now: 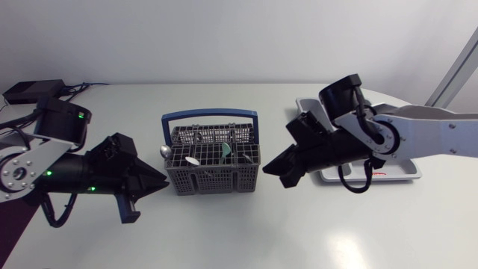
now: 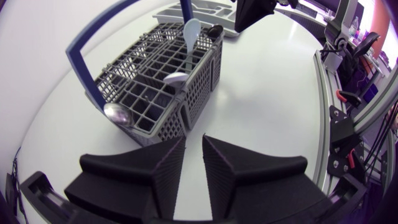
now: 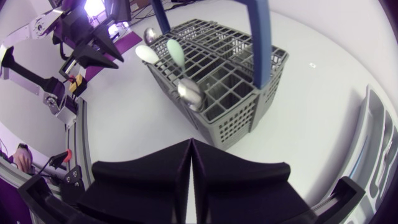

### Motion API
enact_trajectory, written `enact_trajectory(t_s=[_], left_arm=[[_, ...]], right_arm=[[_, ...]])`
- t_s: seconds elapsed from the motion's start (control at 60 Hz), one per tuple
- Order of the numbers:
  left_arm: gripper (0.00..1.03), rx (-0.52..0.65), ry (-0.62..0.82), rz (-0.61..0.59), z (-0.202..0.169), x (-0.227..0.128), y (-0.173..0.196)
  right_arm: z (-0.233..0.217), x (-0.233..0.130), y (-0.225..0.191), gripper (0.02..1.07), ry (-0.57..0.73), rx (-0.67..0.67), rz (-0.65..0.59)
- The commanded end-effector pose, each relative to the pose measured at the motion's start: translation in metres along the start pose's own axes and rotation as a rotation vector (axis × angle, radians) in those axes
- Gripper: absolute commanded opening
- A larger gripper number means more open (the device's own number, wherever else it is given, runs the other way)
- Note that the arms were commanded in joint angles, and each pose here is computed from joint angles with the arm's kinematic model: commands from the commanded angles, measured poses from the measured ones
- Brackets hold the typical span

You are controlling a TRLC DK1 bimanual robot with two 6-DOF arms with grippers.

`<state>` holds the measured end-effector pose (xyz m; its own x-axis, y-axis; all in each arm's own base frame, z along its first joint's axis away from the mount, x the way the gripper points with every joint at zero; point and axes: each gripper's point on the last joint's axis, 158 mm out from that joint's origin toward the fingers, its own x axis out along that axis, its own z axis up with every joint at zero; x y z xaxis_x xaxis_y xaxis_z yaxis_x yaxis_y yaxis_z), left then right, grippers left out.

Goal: Unload the cutlery basket into the drawer organizer.

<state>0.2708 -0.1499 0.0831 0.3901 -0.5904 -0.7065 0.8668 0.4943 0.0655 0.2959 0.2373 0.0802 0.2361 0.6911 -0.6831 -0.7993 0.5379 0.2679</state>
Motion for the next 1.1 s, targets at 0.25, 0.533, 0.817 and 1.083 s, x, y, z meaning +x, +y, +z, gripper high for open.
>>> enact_trajectory(t_s=[0.25, 0.533, 0.817, 1.083], left_arm=[[0.23, -0.001, 0.053, 0.004, -0.019, 0.04, 0.024], [0.23, -0.002, 0.029, 0.049, -0.008, 0.041, 0.048], [0.24, 0.008, 0.007, 0.052, -0.004, 0.029, 0.03], [0.4, 0.134, -0.072, 0.133, 0.026, -0.023, -0.002]], right_arm=[[-0.007, 0.033, 0.0, 0.09, 0.039, -0.004, 0.003], [0.002, 0.04, -0.007, 0.09, 0.033, -0.022, -0.03], [-0.004, 0.028, 0.002, 0.09, 0.025, -0.037, -0.036], [-0.019, -0.003, 0.013, 0.25, -0.003, -0.08, -0.091]])
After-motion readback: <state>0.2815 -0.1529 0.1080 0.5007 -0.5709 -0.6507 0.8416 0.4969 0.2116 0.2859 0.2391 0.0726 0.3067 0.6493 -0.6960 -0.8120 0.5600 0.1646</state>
